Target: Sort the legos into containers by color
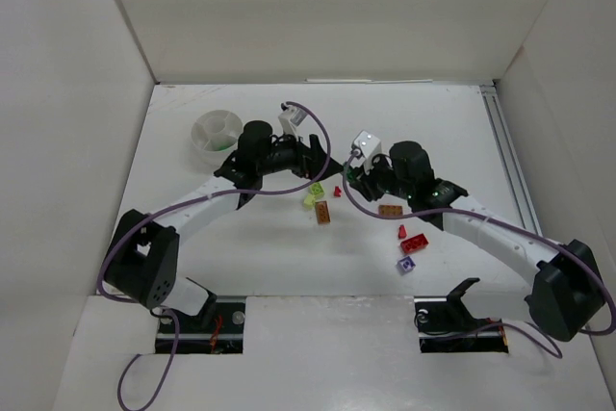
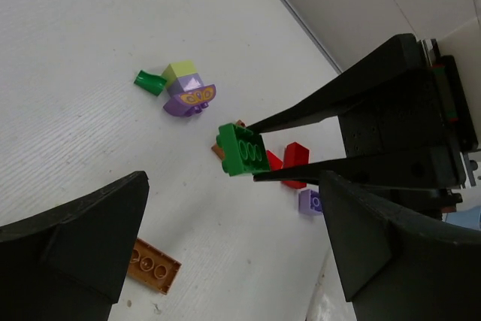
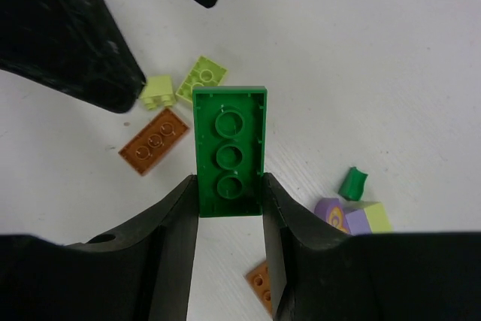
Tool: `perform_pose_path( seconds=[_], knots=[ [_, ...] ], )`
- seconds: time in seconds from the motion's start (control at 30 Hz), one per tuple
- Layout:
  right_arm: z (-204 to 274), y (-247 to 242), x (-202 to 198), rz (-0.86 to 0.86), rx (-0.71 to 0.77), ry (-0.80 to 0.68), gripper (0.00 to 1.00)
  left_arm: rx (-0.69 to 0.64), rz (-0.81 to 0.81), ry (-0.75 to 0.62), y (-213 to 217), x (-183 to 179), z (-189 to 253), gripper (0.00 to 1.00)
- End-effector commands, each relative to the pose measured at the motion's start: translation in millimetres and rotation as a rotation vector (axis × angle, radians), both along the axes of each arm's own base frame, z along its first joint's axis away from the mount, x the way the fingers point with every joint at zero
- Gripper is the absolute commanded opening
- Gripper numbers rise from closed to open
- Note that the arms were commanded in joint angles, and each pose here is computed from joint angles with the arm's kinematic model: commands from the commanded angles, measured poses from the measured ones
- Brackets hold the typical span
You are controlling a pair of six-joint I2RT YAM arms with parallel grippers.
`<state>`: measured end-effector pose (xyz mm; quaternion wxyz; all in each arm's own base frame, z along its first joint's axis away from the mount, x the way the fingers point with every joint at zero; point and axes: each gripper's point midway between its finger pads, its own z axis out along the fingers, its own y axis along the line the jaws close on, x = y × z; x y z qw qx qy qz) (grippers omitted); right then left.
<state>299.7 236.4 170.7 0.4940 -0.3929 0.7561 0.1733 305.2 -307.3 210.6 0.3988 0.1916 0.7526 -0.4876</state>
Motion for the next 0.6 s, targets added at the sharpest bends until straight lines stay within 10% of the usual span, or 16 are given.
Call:
perform_pose_path(
  seconds=[0.0,0.33,0.57],
  knots=[
    [40,27,4,0.087,0.072,-0.114,0.11,-0.051,-0.008,-0.059,-7,7,25,0.92],
    [59,39,0,0.113,0.104,-0.161,0.11,-0.039,-0.014,-0.024,-14,12,13,0.68],
    [62,44,0,0.122,0.110,-0.168,0.11,-0.045,0.008,-0.006,-15,16,13,0.21]
  ],
)
